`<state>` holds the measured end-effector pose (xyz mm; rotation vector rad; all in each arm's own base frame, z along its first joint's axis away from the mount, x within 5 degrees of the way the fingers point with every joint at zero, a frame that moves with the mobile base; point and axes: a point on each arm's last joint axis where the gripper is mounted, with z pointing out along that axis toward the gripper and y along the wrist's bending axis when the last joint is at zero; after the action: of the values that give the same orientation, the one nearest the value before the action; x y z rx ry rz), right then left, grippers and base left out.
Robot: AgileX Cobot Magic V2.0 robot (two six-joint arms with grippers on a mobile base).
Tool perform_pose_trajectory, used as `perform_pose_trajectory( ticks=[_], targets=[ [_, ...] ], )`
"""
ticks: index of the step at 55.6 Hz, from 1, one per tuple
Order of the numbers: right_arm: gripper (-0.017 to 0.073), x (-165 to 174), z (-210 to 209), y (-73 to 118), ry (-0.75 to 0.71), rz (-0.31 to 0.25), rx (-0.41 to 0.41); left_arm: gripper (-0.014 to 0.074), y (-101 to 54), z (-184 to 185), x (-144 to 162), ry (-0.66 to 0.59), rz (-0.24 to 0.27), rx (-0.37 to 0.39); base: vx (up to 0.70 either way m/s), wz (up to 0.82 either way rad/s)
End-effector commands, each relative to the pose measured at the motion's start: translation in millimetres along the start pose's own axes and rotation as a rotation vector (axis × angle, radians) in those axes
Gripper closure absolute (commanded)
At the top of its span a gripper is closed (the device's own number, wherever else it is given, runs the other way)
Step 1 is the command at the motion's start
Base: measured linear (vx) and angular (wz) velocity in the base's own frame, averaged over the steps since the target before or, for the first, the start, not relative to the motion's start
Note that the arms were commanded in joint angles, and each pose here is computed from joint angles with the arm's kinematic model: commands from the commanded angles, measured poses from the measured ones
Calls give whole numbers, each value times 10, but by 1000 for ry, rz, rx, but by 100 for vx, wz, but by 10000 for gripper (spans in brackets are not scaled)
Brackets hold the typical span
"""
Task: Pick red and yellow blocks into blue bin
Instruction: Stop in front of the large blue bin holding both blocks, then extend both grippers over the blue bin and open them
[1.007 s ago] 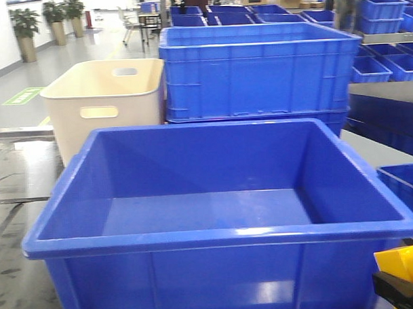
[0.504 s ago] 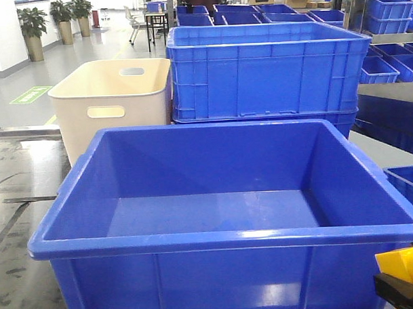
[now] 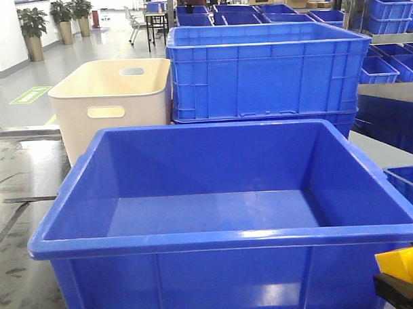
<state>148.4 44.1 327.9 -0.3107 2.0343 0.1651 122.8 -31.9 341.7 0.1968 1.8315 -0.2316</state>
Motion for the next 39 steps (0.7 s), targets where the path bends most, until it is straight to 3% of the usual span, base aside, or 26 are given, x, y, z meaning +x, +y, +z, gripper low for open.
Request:
perform_pose_trajectory(
  ticks=[1, 12, 20, 28, 32, 39],
  targets=[
    [569, -169, -65, -7, -115, 0, 4, 591, -4, -31, -170, -116, -16, -1, 0, 0],
    [569, -177, -66, -7, -125, 0, 4, 591, -4, -31, -171, -117, -16, -1, 0, 0],
    [569, -161, -64, 6, -107, 32, -12, 591, -7, -28, -144, -88, -17, 3, 0, 0],
    [569, -250, -105, 14, -202, 65, -26, 591, -20, -55, -251, -122, -41, 13, 0, 0],
    [569, -333, -135, 12, -292, 77, -28, 591, -24, -50, -415, -159, -6, 10, 0, 0],
    [569, -597, -202, 4, -396, 69, -25, 591, -58, 85, -823, -198, 117, 16, 0, 0]
  ],
)
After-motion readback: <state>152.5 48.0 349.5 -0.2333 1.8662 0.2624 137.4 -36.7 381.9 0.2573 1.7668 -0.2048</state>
